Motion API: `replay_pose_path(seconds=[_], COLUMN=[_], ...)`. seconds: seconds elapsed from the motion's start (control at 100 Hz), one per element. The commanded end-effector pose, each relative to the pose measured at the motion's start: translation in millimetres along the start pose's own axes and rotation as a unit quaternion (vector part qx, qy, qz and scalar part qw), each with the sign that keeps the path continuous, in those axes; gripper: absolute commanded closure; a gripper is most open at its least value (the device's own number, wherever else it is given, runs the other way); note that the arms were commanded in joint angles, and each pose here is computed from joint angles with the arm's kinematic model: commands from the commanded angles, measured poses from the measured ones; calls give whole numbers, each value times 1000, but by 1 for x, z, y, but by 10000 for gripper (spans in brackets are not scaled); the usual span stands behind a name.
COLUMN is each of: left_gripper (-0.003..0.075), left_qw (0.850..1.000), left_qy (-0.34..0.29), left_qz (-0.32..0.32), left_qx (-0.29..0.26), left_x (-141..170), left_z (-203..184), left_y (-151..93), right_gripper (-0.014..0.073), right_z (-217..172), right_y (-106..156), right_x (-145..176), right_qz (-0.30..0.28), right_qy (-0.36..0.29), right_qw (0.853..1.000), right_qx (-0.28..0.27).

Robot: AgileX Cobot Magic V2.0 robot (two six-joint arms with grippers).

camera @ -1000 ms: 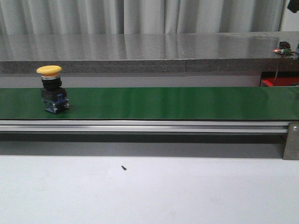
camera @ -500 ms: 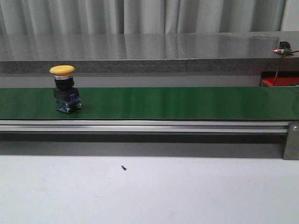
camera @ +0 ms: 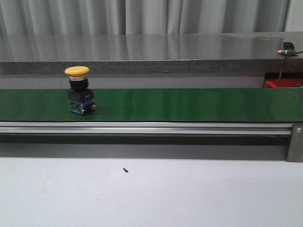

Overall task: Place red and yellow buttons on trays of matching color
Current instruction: 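Carry the red button into the red tray and open the right gripper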

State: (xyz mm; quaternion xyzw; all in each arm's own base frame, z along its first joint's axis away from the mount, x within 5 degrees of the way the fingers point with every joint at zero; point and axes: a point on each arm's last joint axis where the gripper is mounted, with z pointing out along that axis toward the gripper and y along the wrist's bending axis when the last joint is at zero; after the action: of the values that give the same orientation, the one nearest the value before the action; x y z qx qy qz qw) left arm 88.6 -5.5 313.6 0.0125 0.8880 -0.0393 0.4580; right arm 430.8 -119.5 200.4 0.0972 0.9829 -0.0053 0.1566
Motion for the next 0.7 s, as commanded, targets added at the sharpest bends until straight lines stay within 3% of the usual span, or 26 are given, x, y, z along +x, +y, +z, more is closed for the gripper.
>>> replay_pose_path(seconds=[0.0,0.06,0.16,0.35,0.69], left_gripper=[739,740,740,740,740], left_qw=[999,999,999,999,999], left_qy=[-50,-50,-50,-50,-49], left_qz=[-3,-3,-3,-3,-3], left_qx=[3,3,3,3,3], left_x=[-14,-14,-14,-14,-14], left_z=[-5,-5,-5,-5,-5], left_y=[-1,-1,-1,-1,-1], right_gripper=[282,179,99,101,101], right_z=[-32,-32,-32,-40,-91], right_y=[-1,0,0,3,7], right_x=[-10,-10,-10,-11,8], right_qz=[5,10,10,18,20], right_qy=[-51,-51,-51,-58,-104], right_qw=[999,999,999,998,994], right_qx=[0,-6,-7,-20,-21])
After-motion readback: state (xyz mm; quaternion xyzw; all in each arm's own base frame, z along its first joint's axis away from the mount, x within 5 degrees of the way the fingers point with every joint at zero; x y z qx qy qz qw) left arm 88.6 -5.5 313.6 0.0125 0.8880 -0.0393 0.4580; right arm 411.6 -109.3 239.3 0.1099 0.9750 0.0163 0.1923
